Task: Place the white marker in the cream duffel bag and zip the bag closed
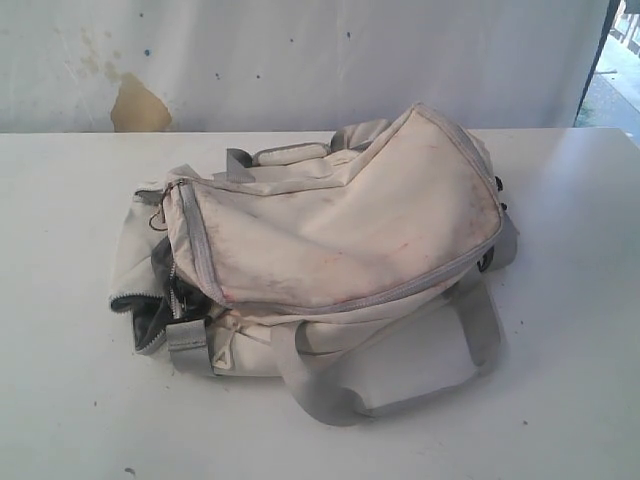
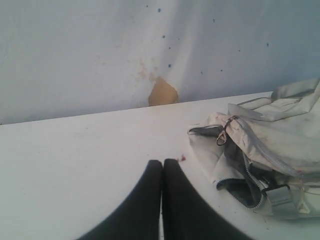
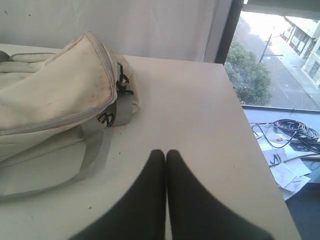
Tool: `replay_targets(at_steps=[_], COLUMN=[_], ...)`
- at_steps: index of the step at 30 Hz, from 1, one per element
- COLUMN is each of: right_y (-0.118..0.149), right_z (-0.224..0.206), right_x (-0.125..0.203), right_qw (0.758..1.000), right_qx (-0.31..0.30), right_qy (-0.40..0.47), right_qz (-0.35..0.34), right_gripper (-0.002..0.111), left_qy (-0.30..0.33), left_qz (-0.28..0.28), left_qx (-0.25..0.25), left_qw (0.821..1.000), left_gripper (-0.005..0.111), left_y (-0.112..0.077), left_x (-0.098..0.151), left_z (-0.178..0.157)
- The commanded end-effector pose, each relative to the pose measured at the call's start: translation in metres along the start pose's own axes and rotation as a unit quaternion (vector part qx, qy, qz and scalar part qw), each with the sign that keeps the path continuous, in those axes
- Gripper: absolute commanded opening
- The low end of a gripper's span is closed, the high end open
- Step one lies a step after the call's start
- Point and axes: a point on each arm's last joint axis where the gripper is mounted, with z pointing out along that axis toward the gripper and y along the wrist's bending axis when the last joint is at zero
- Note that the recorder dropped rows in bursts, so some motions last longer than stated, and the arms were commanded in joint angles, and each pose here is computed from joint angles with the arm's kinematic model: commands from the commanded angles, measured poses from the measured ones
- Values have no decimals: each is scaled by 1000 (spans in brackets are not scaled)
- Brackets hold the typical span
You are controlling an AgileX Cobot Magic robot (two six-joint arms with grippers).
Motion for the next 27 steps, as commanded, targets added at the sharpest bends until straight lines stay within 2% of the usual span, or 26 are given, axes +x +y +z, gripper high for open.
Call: replay_targets(at_steps=[1,4,8,13,16,22,24,27], right_y=[0,2,7,13,15,22,22,23], right_z=[4,20,61,91,100,123,125,129], right_x=[2,8,25,34,42,82,85,98], right_qw=[1000,1000,999,980,973,983,983,993], right_qx=[3,2,2,9,10,1,1,-5], right_qy=[-1,-8,-53,-199,-232,-184,-186,-115], right_qz=[0,-2,-4,-2,-2,-4,-4,-5], right_gripper=[0,0,0,0,0,0,0,0], left_qy=[-12,-33,-114,-171,-178,-169,-130,-113], left_qz=[-43,-62,-55,-55,-55,-55,-56,-54], left_qx=[2,20,3,-2,-3,-2,1,3], left_qw=[999,997,992,984,982,984,990,992], left_gripper=[0,0,0,0,0,0,0,0], left_y=[1,-3,-3,-8,-12,-19,-20,-21], left_x=[-2,-3,5,39,62,112,118,121], left_z=[-2,4,43,89,106,131,134,134])
